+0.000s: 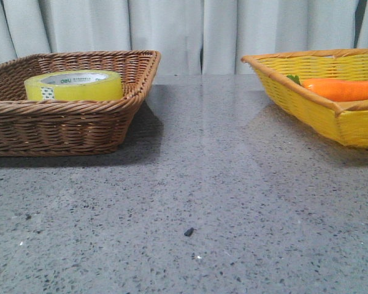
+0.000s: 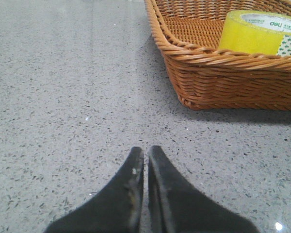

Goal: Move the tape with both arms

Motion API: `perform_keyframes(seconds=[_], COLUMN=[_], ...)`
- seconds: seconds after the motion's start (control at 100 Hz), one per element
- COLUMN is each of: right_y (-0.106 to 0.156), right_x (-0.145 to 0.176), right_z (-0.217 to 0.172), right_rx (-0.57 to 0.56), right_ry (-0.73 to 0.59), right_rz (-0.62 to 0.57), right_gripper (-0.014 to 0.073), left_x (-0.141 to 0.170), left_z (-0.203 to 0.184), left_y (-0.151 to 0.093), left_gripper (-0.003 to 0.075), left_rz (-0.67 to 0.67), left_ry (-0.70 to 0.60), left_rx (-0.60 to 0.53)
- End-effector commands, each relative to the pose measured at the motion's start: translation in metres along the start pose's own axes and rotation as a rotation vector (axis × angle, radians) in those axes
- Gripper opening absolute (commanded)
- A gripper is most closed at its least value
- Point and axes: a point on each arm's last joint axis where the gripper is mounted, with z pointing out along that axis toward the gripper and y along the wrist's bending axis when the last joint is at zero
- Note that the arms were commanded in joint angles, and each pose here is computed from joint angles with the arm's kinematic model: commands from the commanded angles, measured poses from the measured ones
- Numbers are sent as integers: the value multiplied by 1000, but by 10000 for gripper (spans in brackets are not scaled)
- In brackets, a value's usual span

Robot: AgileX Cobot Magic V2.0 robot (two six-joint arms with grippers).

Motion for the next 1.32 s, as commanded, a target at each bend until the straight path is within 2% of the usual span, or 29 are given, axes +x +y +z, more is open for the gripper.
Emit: perform_keyframes(seconds=[0.0,0.12,0.2,0.32,0.51,0.71,1.31], right_y=[-5,-6,-5,-5,-5,-2,-2], right_x=[-6,13,26,40,71,90,89], right_z=[0,-4,-7,-9,-12,-18,-18], right_rx=[110,209,236,265,311,309,309], right_ry=[-192,-271,-252,-95,239,463,457], right_rz=[107,115,109,122,160,194,193], right_gripper=[-74,-74,-74,-74,-74,-74,-74], left_x=[-1,-1,-1,-2,-2,-2,-2], left_z=[-1,-1,-1,-1,-1,-1,-1], left_y=[0,0,0,0,0,0,0], left_gripper=[-21,-21,-21,-21,-21,-21,-21], left_rz=[-10,-10,-10,-10,-10,-10,-10], left_ry=[-62,-62,-62,-63,-63,-63,-63], left_rx=[7,7,7,7,7,7,7])
